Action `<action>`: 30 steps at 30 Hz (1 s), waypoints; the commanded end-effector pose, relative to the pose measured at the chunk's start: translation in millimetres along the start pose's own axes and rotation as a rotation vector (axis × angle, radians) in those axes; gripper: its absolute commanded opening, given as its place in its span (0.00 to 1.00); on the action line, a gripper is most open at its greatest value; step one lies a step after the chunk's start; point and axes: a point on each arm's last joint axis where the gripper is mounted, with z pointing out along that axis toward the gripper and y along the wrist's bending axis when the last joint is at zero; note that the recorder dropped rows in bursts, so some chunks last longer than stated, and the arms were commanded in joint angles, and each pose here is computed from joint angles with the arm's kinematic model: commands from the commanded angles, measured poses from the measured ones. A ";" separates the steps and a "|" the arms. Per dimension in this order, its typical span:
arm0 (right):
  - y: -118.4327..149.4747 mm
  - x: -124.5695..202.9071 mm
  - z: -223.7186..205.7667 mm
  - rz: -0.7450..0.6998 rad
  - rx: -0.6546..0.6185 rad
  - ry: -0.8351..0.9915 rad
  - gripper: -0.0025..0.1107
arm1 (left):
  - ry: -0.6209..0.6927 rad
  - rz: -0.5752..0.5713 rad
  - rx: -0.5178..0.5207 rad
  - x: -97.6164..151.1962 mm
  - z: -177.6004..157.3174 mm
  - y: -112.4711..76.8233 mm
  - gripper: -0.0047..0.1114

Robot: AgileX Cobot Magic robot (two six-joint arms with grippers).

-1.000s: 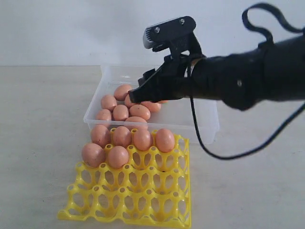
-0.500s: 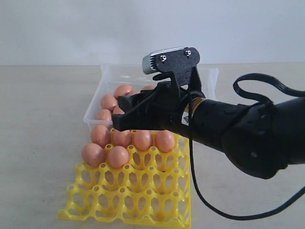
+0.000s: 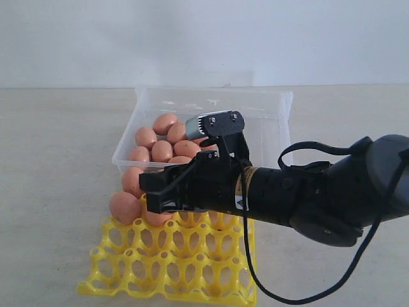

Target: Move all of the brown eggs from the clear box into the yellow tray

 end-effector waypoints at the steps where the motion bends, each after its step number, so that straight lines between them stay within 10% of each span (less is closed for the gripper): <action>1: -4.8 3.6 -1.3 -0.048 0.032 0.042 0.02 | 0.001 -0.005 -0.003 1.0 0.2 0.0 0.23; 30: -11.1 10.7 -2.3 -0.270 0.086 0.133 0.04 | 0.001 -0.005 -0.003 1.0 0.2 0.0 0.23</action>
